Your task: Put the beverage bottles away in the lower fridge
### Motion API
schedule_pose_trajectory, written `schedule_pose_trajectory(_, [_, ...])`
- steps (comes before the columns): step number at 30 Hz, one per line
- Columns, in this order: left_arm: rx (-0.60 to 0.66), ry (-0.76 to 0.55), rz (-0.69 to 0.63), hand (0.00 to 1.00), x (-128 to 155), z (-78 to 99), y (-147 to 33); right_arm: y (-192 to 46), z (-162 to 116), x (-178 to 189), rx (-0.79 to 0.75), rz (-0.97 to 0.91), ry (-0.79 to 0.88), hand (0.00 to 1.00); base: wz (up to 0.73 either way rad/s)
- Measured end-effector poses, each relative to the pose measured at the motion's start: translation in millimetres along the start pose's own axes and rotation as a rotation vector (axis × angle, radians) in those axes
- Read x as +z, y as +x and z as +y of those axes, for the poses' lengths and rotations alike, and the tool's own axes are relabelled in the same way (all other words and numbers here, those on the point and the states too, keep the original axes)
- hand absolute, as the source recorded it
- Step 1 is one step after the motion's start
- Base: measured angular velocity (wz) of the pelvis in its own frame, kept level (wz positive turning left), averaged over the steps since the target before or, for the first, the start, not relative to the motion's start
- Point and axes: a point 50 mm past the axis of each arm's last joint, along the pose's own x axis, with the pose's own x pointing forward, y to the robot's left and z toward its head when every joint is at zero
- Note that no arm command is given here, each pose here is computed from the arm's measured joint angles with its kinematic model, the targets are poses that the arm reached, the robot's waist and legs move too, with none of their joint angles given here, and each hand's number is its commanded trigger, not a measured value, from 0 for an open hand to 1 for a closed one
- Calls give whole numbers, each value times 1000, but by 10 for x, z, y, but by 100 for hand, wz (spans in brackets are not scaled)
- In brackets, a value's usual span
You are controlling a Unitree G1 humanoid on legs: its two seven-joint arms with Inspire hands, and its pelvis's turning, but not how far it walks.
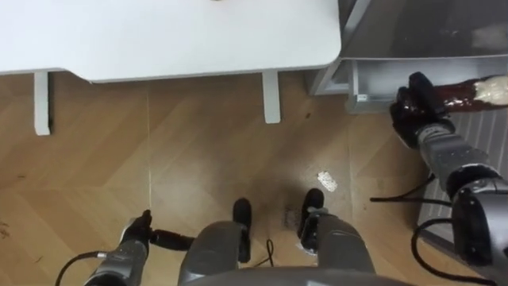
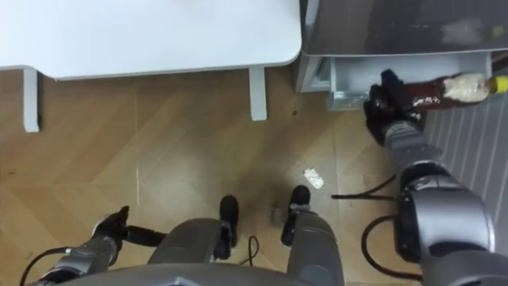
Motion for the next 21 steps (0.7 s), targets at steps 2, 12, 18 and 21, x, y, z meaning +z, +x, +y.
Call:
schedule_pose_trajectory(2, [-1,4,-4,0,9,-2,0,10,152,85,34,-20,-1,100,11])
schedule_pose_trajectory(12, [-6,12,19,0,-34,-5,-4,11,154,85,6,-4,-1,100,2])
schedule_pose_trajectory(18, [-13,14,44,0,-65,-4,-7,9,149,98,4,10,-6,0,-1])
schedule_pose_trajectory(21, [-14,15,47,0,-67,-4,-7,7,146,104,0,19,-7,0,-5])
